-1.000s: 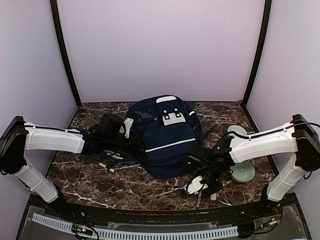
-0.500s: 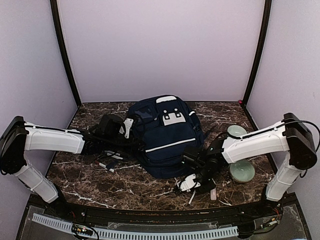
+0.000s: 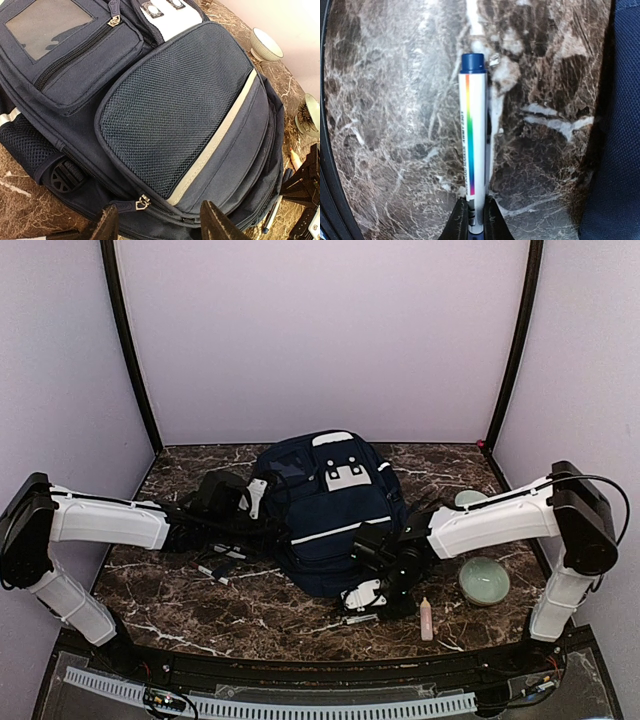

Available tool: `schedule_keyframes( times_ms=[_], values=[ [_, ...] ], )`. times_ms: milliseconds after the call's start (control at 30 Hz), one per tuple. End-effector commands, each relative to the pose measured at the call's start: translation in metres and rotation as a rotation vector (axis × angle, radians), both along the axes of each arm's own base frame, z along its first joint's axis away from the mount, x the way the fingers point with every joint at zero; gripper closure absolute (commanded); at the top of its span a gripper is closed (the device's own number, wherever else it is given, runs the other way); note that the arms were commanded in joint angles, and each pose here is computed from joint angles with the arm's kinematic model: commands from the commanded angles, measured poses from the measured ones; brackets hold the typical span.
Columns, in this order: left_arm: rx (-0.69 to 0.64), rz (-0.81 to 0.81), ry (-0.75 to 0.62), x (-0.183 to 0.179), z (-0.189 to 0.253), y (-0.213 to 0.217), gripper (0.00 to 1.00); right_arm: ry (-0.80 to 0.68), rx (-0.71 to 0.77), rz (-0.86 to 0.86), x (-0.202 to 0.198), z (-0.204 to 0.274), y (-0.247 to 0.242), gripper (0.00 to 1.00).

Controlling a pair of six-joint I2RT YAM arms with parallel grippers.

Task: Pack the student bag
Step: Pick up the pen from the center of the board.

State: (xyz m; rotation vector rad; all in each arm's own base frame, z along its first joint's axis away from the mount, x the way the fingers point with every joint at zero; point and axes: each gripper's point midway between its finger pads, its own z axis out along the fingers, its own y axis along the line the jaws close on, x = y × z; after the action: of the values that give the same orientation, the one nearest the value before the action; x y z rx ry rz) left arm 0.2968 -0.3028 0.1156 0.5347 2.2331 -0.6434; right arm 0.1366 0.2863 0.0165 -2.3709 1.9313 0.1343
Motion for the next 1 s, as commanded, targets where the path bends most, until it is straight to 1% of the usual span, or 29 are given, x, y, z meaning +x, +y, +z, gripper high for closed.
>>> schedule_keyframes(
  times_ms=[0, 67, 167, 200, 333, 367, 467, 533, 633, 800, 867, 967],
  values=[
    [-0.03, -0.012, -0.012, -0.003, 0.008, -0.003, 0.42, 0.057, -0.02, -0.028, -0.008, -0.007, -0.001, 0.93],
    [-0.029, -0.014, -0.011, -0.004, 0.007, -0.004, 0.42, 0.059, -0.016, -0.032, -0.008, -0.006, 0.001, 0.93],
    [-0.03, -0.016, -0.009, -0.004, 0.007, -0.004, 0.42, 0.052, 0.005, -0.034, -0.006, -0.002, 0.006, 0.84],
    [-0.029, -0.016, -0.008, -0.004, 0.006, -0.004, 0.42, 0.052, 0.013, -0.034, -0.006, -0.001, 0.008, 0.83],
    [-0.034, -0.019, -0.009, -0.004, 0.008, -0.006, 0.42, 0.067, 0.02, -0.043, -0.005, -0.004, 0.015, 0.83],
    [-0.035, -0.02, -0.009, -0.004, 0.008, -0.006, 0.42, 0.073, 0.015, -0.047, -0.006, -0.007, 0.016, 0.84],
    [-0.035, -0.026, -0.008, -0.004, 0.009, -0.008, 0.42, 0.068, 0.006, -0.053, -0.004, -0.008, 0.017, 0.93],
    [-0.031, -0.031, -0.01, -0.004, 0.01, -0.009, 0.42, 0.054, 0.004, -0.053, -0.002, -0.004, 0.015, 0.96],
    [-0.019, -0.041, -0.016, -0.004, 0.013, -0.01, 0.42, 0.043, 0.023, -0.069, 0.001, 0.008, 0.011, 0.97],
    [-0.007, -0.075, -0.045, -0.001, 0.02, -0.017, 0.42, 0.09, 0.092, -0.131, 0.009, 0.038, 0.004, 0.97],
    [-0.003, -0.11, -0.069, -0.002, 0.026, -0.026, 0.42, 0.116, 0.129, -0.165, 0.015, 0.05, 0.0, 0.97],
    [0.031, -0.212, -0.113, -0.009, 0.034, -0.047, 0.42, 0.187, 0.199, -0.209, 0.019, 0.067, -0.01, 0.98]
  ],
)
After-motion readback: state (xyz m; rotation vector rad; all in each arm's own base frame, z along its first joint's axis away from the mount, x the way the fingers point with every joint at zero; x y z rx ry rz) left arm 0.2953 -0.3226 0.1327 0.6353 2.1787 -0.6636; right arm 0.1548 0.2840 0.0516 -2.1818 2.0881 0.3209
